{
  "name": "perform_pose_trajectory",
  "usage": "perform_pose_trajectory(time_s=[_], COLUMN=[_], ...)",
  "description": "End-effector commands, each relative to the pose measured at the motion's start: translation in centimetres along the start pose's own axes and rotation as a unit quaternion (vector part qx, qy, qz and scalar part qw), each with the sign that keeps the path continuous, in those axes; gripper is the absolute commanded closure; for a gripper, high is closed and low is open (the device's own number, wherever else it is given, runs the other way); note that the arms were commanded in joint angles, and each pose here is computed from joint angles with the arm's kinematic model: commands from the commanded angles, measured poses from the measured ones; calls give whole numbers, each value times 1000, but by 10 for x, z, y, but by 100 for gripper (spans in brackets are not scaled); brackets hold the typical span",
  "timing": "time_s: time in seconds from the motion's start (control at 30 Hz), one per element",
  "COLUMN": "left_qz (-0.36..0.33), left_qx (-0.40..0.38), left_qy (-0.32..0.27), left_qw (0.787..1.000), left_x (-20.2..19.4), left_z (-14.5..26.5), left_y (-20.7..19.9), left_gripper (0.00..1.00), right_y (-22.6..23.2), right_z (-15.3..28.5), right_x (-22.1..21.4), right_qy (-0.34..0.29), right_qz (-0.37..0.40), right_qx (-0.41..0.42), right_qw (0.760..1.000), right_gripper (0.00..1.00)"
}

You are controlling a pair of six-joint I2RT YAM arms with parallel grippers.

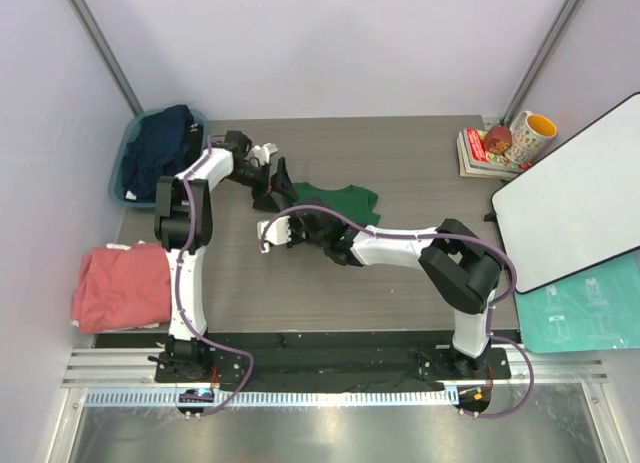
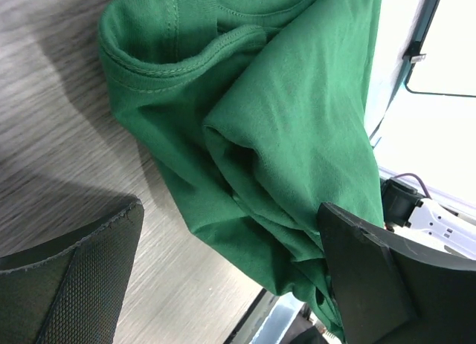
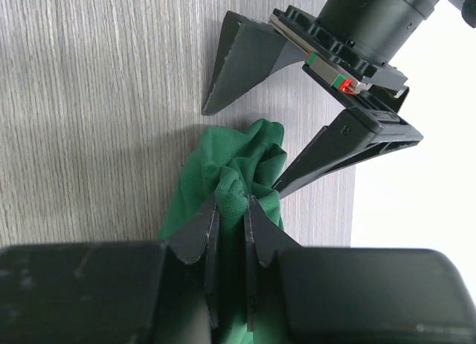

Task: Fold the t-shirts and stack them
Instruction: Put the neatly folded tshirt into the corner of the board with the left arm

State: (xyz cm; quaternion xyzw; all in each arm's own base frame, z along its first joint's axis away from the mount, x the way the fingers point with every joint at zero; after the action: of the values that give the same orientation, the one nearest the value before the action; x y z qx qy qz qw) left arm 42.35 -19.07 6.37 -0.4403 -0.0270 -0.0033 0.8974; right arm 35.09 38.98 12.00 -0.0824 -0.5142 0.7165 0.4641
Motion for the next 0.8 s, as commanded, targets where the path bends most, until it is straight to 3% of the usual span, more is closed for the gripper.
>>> perform_pose_trajectory(time_s=[0.0, 0.5, 0.6, 0.63, 0.7, 0.73, 0.77], left_qz=[-10, -13, -13, -9, 5, 11, 22], left_qx=[-11, -25, -32, -38, -46, -50, -50], left_qy=[3, 10, 13, 17, 22, 27, 33], left_qw=[1000, 1000, 999, 999, 999, 998, 998], left_x=[-5, -8, -8, -8, -8, -9, -10], left_z=[4, -13, -16, -18, -21, -23, -27], left_y=[-28, -51, -53, -51, -51, -50, -46], left_gripper=[0, 1, 20, 40, 68, 92, 100], right_y=[-46, -45, -45, -44, -44, -44, -45], right_z=[17, 18, 19, 19, 20, 20, 21], right_x=[18, 15, 14, 14, 14, 13, 14], right_qy=[-26, -26, -26, -26, -26, -26, -28], right_qz=[3, 8, 9, 10, 9, 10, 10], right_qx=[-67, -67, -66, -64, -65, -67, -73], right_qw=[997, 997, 997, 998, 997, 997, 997], right_gripper=[99, 99, 99, 99, 98, 98, 91])
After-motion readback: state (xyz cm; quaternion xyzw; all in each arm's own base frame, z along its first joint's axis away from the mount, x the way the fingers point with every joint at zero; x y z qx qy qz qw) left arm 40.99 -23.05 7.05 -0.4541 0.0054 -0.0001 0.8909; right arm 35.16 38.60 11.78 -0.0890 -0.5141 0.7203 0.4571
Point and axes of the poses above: each gripper's point midway between its finger pads, its own z axis back along the fingers, its own y axis along the line the jaws close on, x = y × z, the point moved 1 cm from there along z, back along the fingers, and after that the axes turned 5 degrees about z, right-handed, at the moved point
